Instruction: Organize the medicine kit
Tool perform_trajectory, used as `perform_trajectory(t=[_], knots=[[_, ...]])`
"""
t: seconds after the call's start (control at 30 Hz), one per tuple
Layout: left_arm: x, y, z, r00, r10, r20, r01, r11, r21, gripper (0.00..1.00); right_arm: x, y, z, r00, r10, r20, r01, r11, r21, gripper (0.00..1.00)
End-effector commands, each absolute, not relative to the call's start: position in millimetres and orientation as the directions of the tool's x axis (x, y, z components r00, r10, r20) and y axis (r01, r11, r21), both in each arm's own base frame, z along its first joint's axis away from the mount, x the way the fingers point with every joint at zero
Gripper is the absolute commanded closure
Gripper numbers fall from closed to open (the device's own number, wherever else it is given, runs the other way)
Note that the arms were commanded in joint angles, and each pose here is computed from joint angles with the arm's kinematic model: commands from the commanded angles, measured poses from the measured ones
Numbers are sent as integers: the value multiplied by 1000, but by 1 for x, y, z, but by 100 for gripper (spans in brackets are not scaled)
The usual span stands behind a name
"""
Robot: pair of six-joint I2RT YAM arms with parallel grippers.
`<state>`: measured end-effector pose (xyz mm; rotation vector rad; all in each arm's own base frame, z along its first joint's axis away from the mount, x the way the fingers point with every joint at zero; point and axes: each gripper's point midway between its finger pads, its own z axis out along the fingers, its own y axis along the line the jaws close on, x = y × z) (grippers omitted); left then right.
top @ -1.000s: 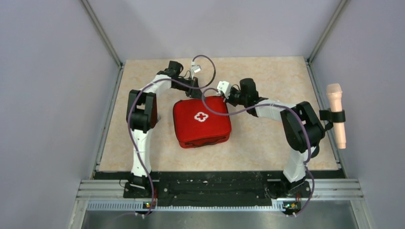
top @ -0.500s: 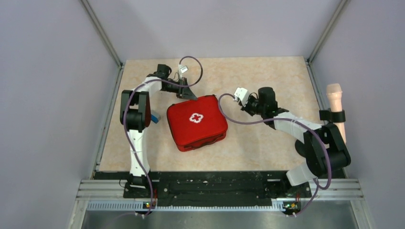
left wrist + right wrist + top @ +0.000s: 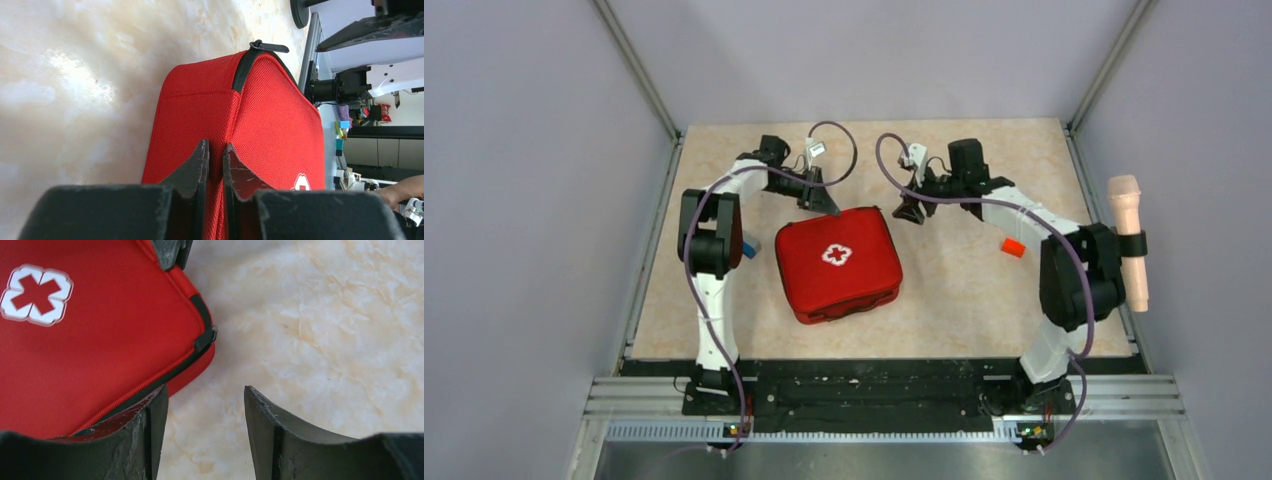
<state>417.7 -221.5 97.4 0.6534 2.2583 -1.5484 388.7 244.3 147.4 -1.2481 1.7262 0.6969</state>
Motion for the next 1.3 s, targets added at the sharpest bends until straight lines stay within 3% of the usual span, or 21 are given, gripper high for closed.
perform_trajectory(t=[0.0,0.37,0.57,0.7,0.83,0.93,1.07,1.27], knots=[[398,-229,113,-847,221,-483,530,303,-792,100,398,273,155,-208,-340,-917,-943,318,96,44],[396,-227,113,-844,226,-486,536,328,-778,100,416,300,140,-327,-259,-909,-901,375,217,47],[394,-230,113,-841,234,-488,541,328,-775,100,417,305,139,-346,-246,-905,-898,365,244,55],[393,-232,112,-840,239,-486,541,327,-775,100,427,302,131,-377,-233,-896,-867,428,254,69],[392,-232,113,-839,240,-489,544,327,-773,100,432,301,126,-394,-228,-891,-853,452,262,75],[392,-232,113,-838,241,-489,544,329,-772,100,431,302,126,-404,-223,-887,-848,454,273,100],[392,-230,111,-839,244,-486,543,347,-764,100,443,291,134,-429,-178,-885,-801,528,282,100],[405,-216,110,-848,210,-486,527,422,-737,100,437,252,134,-592,-66,-803,-636,651,415,100]])
